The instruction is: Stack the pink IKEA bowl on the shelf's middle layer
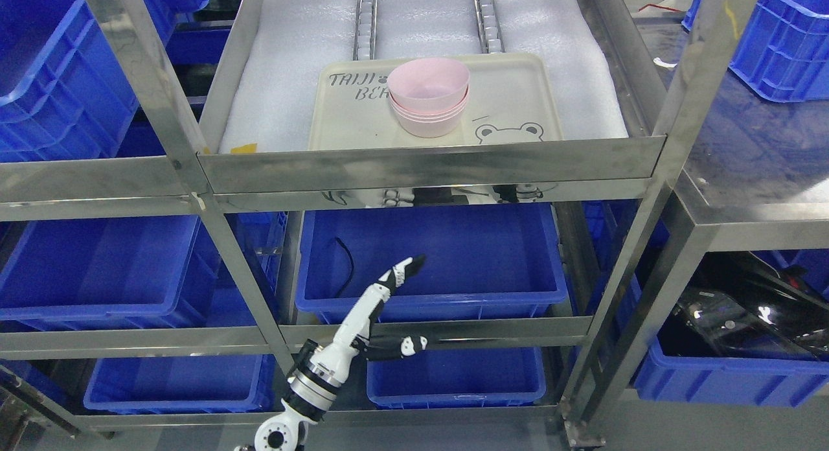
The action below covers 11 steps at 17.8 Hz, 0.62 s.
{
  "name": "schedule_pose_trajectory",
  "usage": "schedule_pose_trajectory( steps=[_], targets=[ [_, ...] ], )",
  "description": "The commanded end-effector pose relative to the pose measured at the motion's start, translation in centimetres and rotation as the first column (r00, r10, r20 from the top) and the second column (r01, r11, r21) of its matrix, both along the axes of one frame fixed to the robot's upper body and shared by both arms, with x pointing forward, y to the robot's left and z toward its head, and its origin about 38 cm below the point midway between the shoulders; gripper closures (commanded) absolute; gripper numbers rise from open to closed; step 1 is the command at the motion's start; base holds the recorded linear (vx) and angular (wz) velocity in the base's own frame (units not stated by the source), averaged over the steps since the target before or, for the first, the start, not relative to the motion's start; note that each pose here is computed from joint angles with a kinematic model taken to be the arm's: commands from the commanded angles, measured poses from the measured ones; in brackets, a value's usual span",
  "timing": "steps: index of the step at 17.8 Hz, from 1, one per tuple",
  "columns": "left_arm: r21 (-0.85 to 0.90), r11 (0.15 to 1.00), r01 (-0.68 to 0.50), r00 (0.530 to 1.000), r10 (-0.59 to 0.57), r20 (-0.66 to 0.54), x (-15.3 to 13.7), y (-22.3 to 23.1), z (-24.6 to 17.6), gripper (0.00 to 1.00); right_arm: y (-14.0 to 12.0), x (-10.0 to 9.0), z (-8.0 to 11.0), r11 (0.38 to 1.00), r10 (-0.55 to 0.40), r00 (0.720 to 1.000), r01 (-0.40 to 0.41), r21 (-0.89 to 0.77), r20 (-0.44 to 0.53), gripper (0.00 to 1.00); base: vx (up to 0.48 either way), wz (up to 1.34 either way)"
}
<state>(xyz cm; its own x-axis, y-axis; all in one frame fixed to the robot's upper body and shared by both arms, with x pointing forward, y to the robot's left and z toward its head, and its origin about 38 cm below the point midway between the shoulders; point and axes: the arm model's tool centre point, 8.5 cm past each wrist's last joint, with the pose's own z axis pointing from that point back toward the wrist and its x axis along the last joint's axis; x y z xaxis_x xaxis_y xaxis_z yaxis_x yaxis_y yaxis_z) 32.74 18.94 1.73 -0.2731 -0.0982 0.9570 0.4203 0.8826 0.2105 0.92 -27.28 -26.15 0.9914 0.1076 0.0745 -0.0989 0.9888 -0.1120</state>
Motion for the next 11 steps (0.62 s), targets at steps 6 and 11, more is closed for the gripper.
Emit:
schedule_pose_trajectory(
  steps=[6, 11],
  targets=[
    [-0.109, 0.939, -0.327, 0.937, 0.307, -0.17, 3.2, 7.1, 3.2, 0.0, -1.1, -0.8, 0.1, 1.0, 0.0, 1.0, 0.0, -0.017, -0.005, 0.0, 0.0, 0.0],
    [-0.099, 0.954, -0.283, 0.946, 0.261, -0.193, 2.6, 4.7, 2.3, 0.0, -1.1, -0.8, 0.1, 1.0, 0.0, 1.0, 0.0, -0.017, -0.005, 0.0, 0.0, 0.0]
  ],
)
